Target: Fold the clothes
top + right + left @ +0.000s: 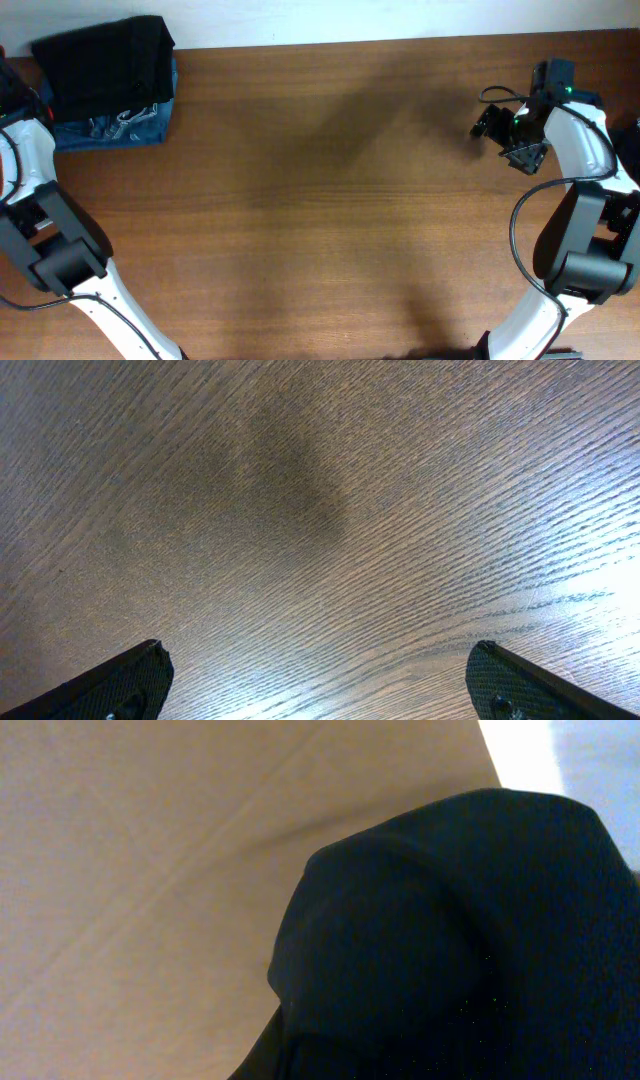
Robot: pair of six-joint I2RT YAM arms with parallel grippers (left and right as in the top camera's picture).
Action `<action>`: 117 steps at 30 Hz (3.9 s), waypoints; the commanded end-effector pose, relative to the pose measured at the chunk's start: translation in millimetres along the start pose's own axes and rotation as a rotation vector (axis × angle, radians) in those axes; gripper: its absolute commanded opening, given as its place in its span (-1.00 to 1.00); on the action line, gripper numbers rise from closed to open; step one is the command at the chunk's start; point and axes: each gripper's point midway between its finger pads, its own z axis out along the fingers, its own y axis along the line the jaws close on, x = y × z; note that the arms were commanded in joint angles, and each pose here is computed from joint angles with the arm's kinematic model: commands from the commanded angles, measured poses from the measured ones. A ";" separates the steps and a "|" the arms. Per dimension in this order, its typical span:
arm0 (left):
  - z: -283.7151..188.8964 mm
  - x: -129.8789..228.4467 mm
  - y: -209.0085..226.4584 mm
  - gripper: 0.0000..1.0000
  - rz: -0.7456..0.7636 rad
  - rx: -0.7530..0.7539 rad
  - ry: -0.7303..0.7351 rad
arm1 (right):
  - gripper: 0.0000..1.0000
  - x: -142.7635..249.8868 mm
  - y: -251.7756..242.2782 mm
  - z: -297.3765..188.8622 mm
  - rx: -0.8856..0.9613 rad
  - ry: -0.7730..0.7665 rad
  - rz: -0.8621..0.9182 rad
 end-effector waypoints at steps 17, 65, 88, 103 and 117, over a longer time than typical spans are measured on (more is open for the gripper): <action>-59.9 -43.6 -56.7 -0.88 0.002 0.359 0.045 | 0.97 0.9 -4.3 2.9 0.013 0.005 -0.005; -248.1 -13.8 -321.3 -0.06 0.124 0.955 0.006 | 0.97 0.9 -4.3 2.9 0.013 0.005 -0.005; -242.5 -89.2 -236.7 0.61 0.050 0.780 -0.060 | 0.98 0.9 -4.3 2.9 0.013 0.005 -0.005; -151.2 -55.7 -145.9 0.37 -0.266 0.607 0.193 | 0.97 1.0 -4.3 2.9 0.013 0.005 -0.005; -118.7 -28.7 -173.3 -0.68 -0.294 0.669 0.213 | 0.97 0.9 -4.3 2.9 0.013 0.005 -0.005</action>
